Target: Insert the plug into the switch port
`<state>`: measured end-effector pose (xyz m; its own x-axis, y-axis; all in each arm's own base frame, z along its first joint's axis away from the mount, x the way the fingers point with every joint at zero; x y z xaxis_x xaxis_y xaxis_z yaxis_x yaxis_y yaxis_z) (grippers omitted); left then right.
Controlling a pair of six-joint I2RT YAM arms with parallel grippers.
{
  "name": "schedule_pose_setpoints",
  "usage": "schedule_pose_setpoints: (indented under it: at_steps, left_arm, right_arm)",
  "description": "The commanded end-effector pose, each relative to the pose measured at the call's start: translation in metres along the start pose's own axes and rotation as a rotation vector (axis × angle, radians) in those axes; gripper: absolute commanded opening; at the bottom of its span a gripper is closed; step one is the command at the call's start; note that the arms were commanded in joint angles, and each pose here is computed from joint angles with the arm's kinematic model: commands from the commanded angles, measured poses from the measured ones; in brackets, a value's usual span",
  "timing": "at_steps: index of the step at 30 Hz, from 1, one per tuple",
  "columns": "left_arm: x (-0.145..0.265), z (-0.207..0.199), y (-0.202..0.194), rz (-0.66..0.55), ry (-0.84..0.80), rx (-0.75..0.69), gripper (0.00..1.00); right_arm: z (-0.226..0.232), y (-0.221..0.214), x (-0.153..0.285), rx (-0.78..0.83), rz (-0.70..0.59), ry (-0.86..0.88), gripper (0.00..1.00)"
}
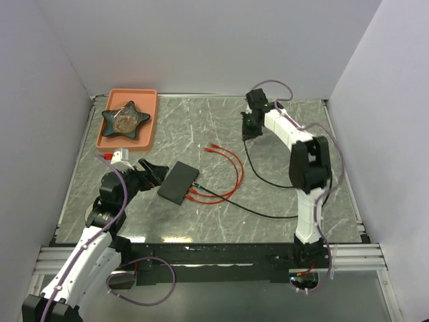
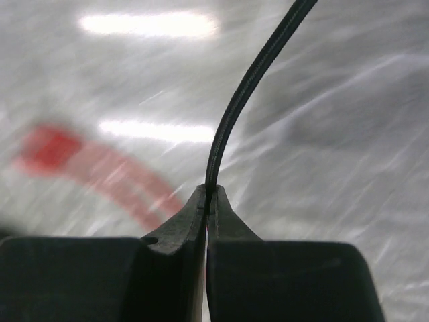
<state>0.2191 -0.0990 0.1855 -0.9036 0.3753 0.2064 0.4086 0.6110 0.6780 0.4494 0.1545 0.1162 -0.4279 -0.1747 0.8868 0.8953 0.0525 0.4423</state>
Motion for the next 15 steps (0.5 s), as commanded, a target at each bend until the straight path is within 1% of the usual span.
schedule_pose_setpoints:
  at_steps: [1,2,3,4,5,6,7,8,9,11,15]
  left_arm:
    - [-0.002,-0.003,0.005,-0.034,-0.024,-0.001,0.95]
    - [-0.002,-0.003,0.005,-0.035,-0.025,0.000,0.95]
    - [-0.002,-0.003,0.005,-0.036,-0.024,0.006,0.96]
    - [-0.003,-0.003,0.005,-0.038,-0.028,0.008,0.96]
    - [-0.003,-0.003,0.005,-0.039,-0.030,0.011,0.96]
    - [-0.003,-0.003,0.004,-0.037,-0.032,0.020,0.96]
    - [-0.004,-0.005,0.005,-0.044,-0.040,0.025,0.96]
    - [-0.004,-0.006,0.005,-0.041,-0.047,0.032,0.96]
    - [-0.004,-0.005,0.003,-0.041,-0.054,0.035,0.96]
    - [-0.004,-0.008,0.004,-0.043,-0.074,0.046,0.96]
    - [-0.006,-0.010,0.001,-0.033,-0.096,0.059,0.95]
  right_arm:
    - [0.066,0.025,0.100,0.225,-0.337,0.233,0.00]
    - [0.080,0.014,0.106,0.264,-0.331,0.282,0.00]
    - [0.082,0.001,0.107,0.293,-0.312,0.308,0.00]
    - [0.089,-0.004,0.123,0.317,-0.338,0.341,0.00]
    - [0.094,-0.011,0.127,0.336,-0.340,0.370,0.00]
    - [0.104,-0.029,0.126,0.373,-0.309,0.419,0.00]
    - [0.108,-0.036,0.137,0.389,-0.325,0.444,0.00]
    - [0.113,-0.043,0.139,0.410,-0.329,0.471,0.00]
    - [0.121,-0.060,0.137,0.449,-0.295,0.495,0.00]
    - [0.130,-0.077,0.142,0.491,-0.277,0.540,0.00]
    - [0.147,-0.128,0.132,0.613,-0.186,0.640,0.00]
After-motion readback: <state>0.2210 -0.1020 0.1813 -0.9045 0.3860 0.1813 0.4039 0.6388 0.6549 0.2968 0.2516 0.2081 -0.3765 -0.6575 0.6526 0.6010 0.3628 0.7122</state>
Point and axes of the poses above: each gripper's point midway between its finger pads, its own x axis back along the fingers, its own z axis along the line the jaws close on, y = z × x, the point moved 5 cm from there along x, back along the fingers, and after that the axes turned 6 degrees about x, right-handed, at the moved point
